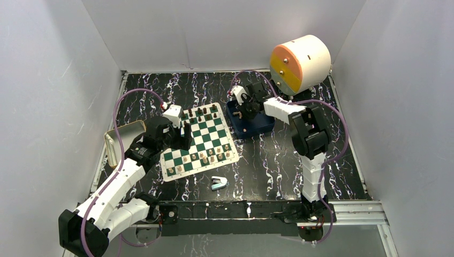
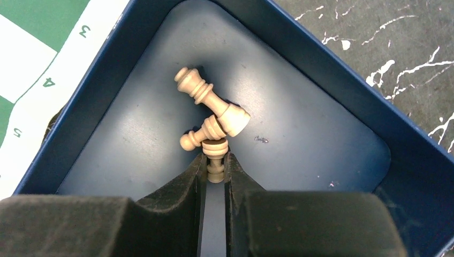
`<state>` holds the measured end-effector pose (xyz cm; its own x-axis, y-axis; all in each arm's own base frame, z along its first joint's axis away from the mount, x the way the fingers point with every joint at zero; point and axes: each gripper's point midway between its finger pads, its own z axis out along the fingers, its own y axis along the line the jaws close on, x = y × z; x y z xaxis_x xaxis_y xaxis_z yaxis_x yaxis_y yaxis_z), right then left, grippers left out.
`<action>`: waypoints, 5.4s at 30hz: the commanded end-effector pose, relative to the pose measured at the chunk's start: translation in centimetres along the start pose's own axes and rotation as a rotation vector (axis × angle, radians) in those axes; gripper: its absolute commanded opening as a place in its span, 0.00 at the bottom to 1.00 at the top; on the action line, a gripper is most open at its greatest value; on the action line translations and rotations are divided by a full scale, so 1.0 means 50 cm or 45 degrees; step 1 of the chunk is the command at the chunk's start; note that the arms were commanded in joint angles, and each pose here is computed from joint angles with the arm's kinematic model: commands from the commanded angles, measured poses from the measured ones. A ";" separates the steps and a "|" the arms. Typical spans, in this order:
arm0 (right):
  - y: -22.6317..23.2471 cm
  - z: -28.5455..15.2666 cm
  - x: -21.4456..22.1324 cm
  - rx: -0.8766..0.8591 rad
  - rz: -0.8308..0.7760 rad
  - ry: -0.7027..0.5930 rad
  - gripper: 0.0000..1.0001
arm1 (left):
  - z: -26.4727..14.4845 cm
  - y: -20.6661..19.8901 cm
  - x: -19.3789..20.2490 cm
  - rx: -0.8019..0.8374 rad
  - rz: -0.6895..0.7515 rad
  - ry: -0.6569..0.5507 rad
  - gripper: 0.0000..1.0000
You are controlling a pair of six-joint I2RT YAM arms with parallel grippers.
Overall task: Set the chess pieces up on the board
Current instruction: Pick up the chess piece from the storage box, then place the chess piece at the center of the board, then pick up the chess piece at the center of the board, then place the chess piece on the chessboard.
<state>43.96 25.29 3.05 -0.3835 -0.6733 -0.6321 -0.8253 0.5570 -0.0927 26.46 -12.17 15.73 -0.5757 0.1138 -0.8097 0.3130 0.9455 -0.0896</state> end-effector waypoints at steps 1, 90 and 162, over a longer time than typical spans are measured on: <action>-0.024 -0.079 -0.087 0.091 0.063 -0.127 0.21 | -0.001 0.005 -0.009 -0.016 -0.003 -0.021 0.73; 0.545 -0.347 0.328 0.007 0.766 1.070 0.34 | -0.098 -0.097 -0.054 0.363 0.164 -0.313 0.64; 0.547 -0.119 -0.251 -0.210 0.489 0.330 0.19 | -0.461 -0.033 -0.347 0.156 -0.316 -0.839 0.75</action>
<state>24.23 44.54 12.73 -0.7652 -0.5165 -0.3844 -0.6181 0.7564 0.2139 19.25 -9.30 41.48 -0.0829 -0.2872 -0.9543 0.3578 0.8852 -0.2975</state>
